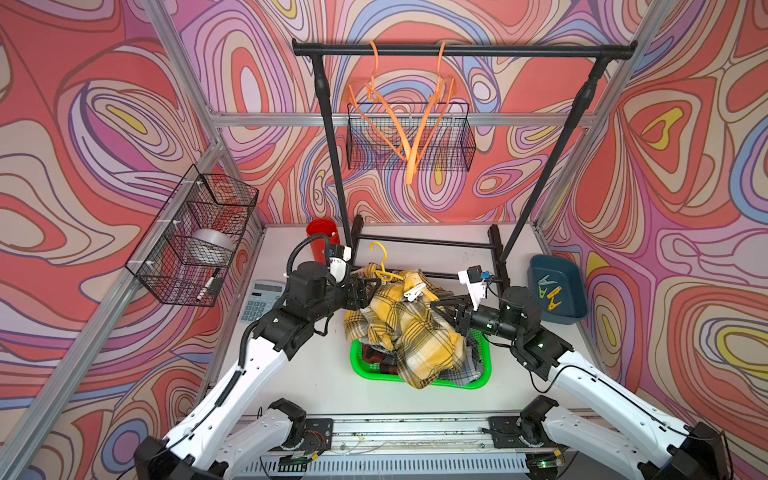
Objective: Remove the clothespins securing long-sleeve shirts to the hanger
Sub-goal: Remove the clamp from the hanger.
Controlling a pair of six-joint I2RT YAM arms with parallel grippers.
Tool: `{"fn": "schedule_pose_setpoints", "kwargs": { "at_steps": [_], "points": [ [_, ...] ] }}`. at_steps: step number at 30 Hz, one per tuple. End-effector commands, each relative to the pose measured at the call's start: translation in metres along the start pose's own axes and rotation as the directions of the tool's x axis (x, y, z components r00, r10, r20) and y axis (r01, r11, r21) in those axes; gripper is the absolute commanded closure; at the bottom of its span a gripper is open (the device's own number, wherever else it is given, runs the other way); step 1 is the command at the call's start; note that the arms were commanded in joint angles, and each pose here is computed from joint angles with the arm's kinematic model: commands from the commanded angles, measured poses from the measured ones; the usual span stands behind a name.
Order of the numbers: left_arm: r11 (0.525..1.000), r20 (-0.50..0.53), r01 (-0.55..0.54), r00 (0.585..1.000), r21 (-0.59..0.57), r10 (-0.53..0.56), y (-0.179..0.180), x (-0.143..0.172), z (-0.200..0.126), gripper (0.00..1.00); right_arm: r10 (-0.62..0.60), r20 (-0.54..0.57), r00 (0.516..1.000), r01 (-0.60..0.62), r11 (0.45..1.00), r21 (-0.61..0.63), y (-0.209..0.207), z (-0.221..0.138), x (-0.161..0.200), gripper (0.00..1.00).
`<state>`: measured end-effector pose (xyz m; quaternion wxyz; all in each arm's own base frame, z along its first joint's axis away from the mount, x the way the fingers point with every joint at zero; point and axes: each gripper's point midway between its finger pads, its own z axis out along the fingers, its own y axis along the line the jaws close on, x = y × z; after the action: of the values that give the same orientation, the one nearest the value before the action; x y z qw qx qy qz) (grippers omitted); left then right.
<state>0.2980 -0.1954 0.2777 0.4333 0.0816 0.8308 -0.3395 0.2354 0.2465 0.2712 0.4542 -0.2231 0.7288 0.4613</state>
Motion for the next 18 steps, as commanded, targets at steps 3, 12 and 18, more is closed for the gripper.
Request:
{"fn": "schedule_pose_setpoints", "kwargs": {
  "at_steps": [3, 12, 18],
  "points": [
    [0.983, 0.107, -0.005, 0.994, 0.185, -0.015, -0.027, -0.045, 0.008, 0.31, -0.034, 0.009, 0.999, 0.034, 0.999, -0.031, 0.006, 0.001, -0.009, 1.00],
    [0.986, 0.137, 0.000, 0.990, 0.169, -0.023, -0.016, -0.065, 0.027, 0.35, -0.030, 0.003, 1.000, 0.030, 0.998, -0.056, 0.009, 0.003, -0.008, 1.00],
    [0.980, 0.114, 0.017, 0.993, 0.199, -0.040, -0.013, -0.061, 0.045, 0.41, -0.021, 0.009, 1.000, 0.022, 0.997, -0.069, 0.012, 0.003, -0.010, 1.00]
  ]
}}
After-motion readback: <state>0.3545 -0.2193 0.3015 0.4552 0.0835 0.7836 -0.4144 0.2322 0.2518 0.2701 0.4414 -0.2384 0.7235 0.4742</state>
